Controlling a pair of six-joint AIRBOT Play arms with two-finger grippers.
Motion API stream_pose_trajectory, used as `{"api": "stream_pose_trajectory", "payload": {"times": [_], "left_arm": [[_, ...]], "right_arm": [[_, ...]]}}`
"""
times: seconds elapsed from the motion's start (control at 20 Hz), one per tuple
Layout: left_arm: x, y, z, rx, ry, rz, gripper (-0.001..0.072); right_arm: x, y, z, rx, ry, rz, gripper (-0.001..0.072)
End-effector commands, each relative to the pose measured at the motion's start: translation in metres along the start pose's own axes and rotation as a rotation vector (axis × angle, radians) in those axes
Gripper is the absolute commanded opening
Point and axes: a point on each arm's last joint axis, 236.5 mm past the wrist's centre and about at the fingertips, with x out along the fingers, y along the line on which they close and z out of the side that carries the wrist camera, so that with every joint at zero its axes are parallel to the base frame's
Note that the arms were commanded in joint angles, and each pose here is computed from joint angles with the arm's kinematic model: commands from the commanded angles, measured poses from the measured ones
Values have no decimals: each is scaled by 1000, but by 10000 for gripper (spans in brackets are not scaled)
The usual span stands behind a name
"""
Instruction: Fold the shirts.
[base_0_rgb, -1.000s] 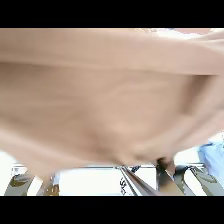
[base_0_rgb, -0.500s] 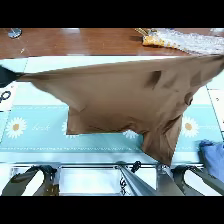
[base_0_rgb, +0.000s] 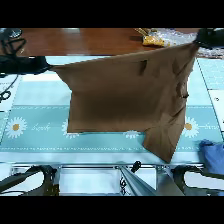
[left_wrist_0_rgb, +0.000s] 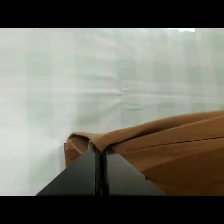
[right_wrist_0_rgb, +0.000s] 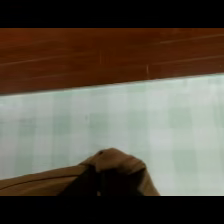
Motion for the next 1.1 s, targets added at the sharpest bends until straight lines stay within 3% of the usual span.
{"api": "stream_pose_trajectory", "payload": {"times": [0.0,0.2,0.45,0.7,1.05], "left_arm": [[45,14,14,87,-80,39,15],[69,29,27,82,-157,87,15],[110,37,-25,53,19,60,15],[101,42,-44,26,112,36,15],[56,22,-120,-40,503,-120,15]], "right_arm": [[50,17,23,-8,-153,17,18],[93,16,7,-2,-145,14,18],[132,2,-58,-17,63,-6,19],[119,-8,-65,-91,115,-54,18],[80,-52,-136,-198,478,-224,19]]}}
